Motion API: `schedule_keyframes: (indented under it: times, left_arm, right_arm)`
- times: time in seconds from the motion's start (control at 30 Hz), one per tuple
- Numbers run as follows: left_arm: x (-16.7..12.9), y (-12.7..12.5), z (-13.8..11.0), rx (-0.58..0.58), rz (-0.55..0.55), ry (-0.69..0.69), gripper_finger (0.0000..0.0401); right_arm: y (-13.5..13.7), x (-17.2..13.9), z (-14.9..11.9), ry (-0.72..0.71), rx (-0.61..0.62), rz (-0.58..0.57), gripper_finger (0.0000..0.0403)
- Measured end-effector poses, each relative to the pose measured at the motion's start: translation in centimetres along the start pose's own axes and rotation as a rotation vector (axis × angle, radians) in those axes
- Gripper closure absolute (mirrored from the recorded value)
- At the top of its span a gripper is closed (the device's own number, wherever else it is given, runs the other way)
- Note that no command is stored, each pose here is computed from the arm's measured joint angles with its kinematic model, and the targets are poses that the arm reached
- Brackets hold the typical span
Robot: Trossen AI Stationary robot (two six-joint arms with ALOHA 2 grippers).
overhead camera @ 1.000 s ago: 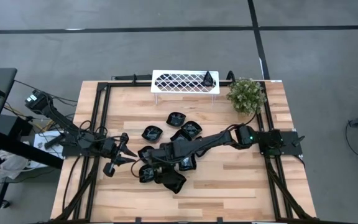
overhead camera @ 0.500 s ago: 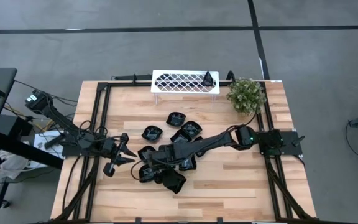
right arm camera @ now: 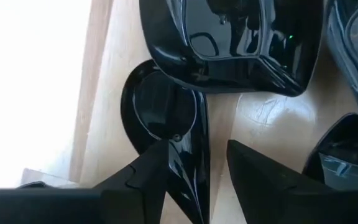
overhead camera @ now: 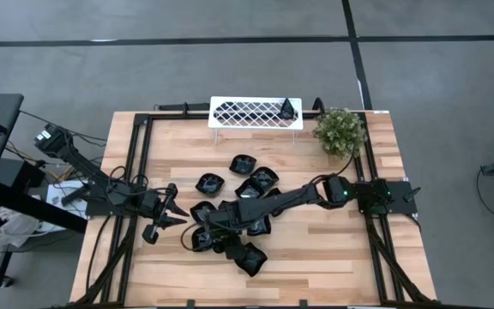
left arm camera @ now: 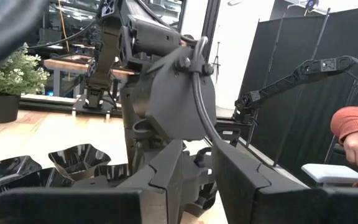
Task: Pick & Place Mini shaped plates
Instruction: Stack the drop-shaped plate on top of the drop-shaped plates on the shelf
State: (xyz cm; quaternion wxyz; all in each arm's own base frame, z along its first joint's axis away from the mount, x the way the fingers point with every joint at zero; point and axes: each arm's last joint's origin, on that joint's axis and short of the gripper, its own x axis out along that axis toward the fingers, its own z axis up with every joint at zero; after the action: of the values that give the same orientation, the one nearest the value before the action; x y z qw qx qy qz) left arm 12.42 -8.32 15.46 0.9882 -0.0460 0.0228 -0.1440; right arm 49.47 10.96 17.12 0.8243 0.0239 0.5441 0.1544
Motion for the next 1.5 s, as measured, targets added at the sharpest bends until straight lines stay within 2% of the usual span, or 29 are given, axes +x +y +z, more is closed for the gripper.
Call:
schedule_keyframes:
  times: [0.17, 0.6, 0.93, 1.07, 1.5]
  left_arm:
    - [0.0, 0.0, 0.0, 0.0, 0.0, 0.0, 0.0312]
    - [0.0, 0.0, 0.0, 0.0, 0.0, 0.0, 0.0312]
    - [0.0, 0.0, 0.0, 0.0, 0.0, 0.0, 0.0312]
    - [0.0, 0.0, 0.0, 0.0, 0.0, 0.0, 0.0312]
    - [0.0, 0.1, 0.1, -0.006, 0.024, -0.01, 0.0312]
  right_arm:
    - [0.0, 0.0, 0.0, -0.001, -0.001, -0.016, 0.0273]
    - [-0.1, 0.0, 0.0, -0.001, 0.0, -0.019, 0.0396]
    - [0.0, -0.2, -0.2, 0.03, 0.006, -0.02, 0.0399]
    - [0.4, -1.2, 0.2, 0.048, -0.006, -0.021, 0.0401]
    - [2.5, -5.7, 2.7, -0.031, -0.125, -0.01, 0.0402]
